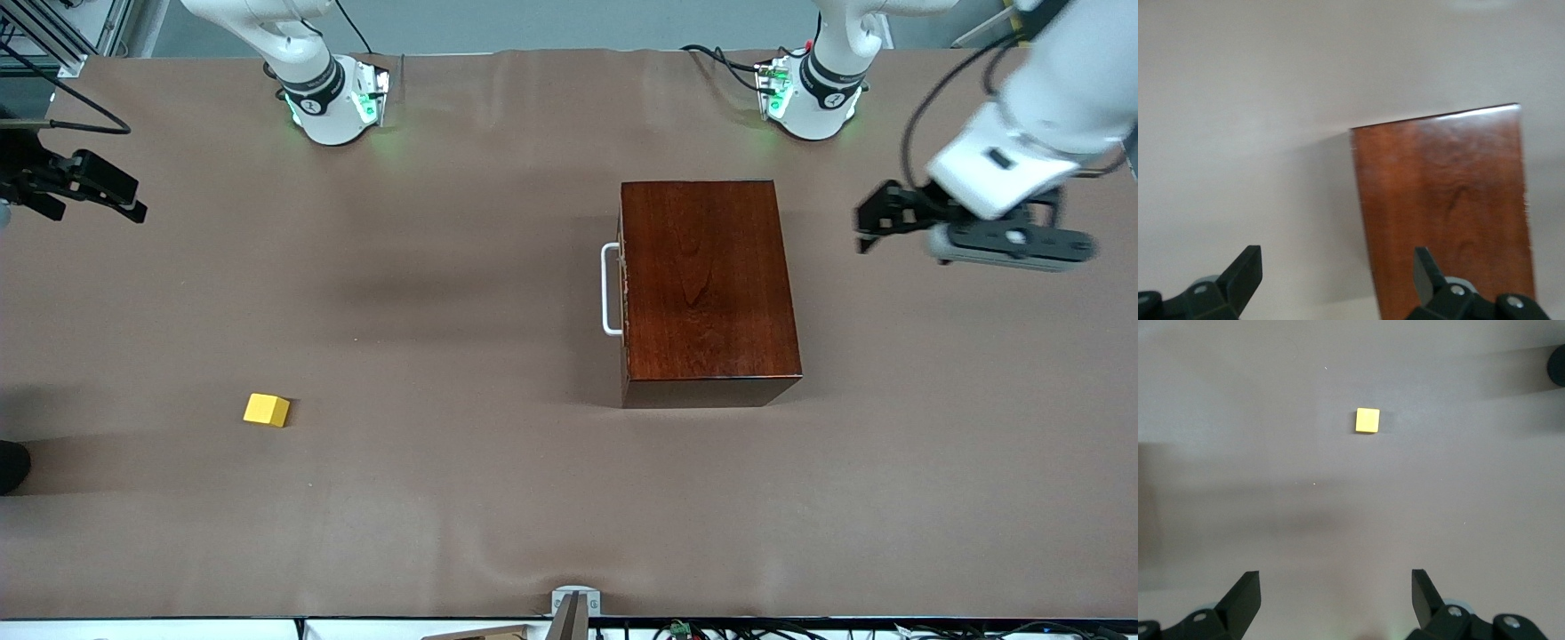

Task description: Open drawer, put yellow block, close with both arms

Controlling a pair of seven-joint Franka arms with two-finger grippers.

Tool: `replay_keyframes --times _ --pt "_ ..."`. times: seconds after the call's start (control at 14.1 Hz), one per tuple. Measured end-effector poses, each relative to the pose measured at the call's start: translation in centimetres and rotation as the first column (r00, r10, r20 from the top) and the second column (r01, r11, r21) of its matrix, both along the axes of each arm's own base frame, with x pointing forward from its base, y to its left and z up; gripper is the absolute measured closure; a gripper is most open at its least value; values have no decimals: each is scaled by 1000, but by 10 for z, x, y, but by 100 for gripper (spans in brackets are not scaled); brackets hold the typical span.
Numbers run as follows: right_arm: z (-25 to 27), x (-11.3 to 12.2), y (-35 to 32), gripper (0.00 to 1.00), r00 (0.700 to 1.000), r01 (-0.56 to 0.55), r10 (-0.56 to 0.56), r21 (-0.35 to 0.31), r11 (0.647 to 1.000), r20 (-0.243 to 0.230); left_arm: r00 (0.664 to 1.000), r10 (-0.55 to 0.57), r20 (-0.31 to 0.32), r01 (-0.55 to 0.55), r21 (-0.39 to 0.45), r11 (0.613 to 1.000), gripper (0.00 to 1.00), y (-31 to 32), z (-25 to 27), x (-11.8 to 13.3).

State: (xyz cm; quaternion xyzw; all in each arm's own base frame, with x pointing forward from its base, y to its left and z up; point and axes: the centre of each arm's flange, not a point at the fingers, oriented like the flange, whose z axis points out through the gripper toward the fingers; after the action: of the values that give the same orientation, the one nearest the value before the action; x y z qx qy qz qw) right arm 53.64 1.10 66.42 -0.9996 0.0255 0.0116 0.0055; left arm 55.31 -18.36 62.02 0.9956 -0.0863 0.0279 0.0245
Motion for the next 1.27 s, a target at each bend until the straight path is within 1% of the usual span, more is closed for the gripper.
replay_keyframes --times 0.14,0.35,0.5,0.57,0.64,0.78,0.92,1.06,1.2,1.27 --pt "0 0 -1 0 1000 1 -1 0 1000 -1 1000 -11 -22 10 -13 1000 0 -64 -11 -10" --pt "-5 3 -2 0 1000 3 -3 -3 1000 -10 994 81 -76 -83 -25 996 0 -185 -36 -44" --pt "-20 11 -3 0 999 5 -5 -11 1000 -35 986 130 -108 -132 -15 991 0 -253 -62 -66" --pt "-28 16 -4 0 999 6 -7 -15 1000 -49 984 143 -109 -145 -2 989 0 -281 -78 -74" --pt "-37 21 -6 0 998 8 -9 -18 1000 -63 985 145 -96 -144 19 989 0 -304 -96 -81" --pt "-52 30 -8 0 997 11 -13 -20 1000 -82 992 108 -60 -103 84 991 0 -339 -137 -94" --pt "-60 36 -9 0 996 13 -15 -21 1000 -85 994 95 -51 -88 134 987 0 -359 -176 -100" --pt "-63 39 -10 0 997 14 -16 -21 1000 -80 993 103 -56 -93 171 981 0 -359 -204 -92" --pt "-64 40 -10 0 997 15 -17 -21 1000 -80 993 106 -43 -95 219 971 0 -354 -229 -81" --pt "-66 41 -10 0 997 15 -17 -21 1000 -80 994 103 -41 -91 239 967 0 -355 -242 -81"
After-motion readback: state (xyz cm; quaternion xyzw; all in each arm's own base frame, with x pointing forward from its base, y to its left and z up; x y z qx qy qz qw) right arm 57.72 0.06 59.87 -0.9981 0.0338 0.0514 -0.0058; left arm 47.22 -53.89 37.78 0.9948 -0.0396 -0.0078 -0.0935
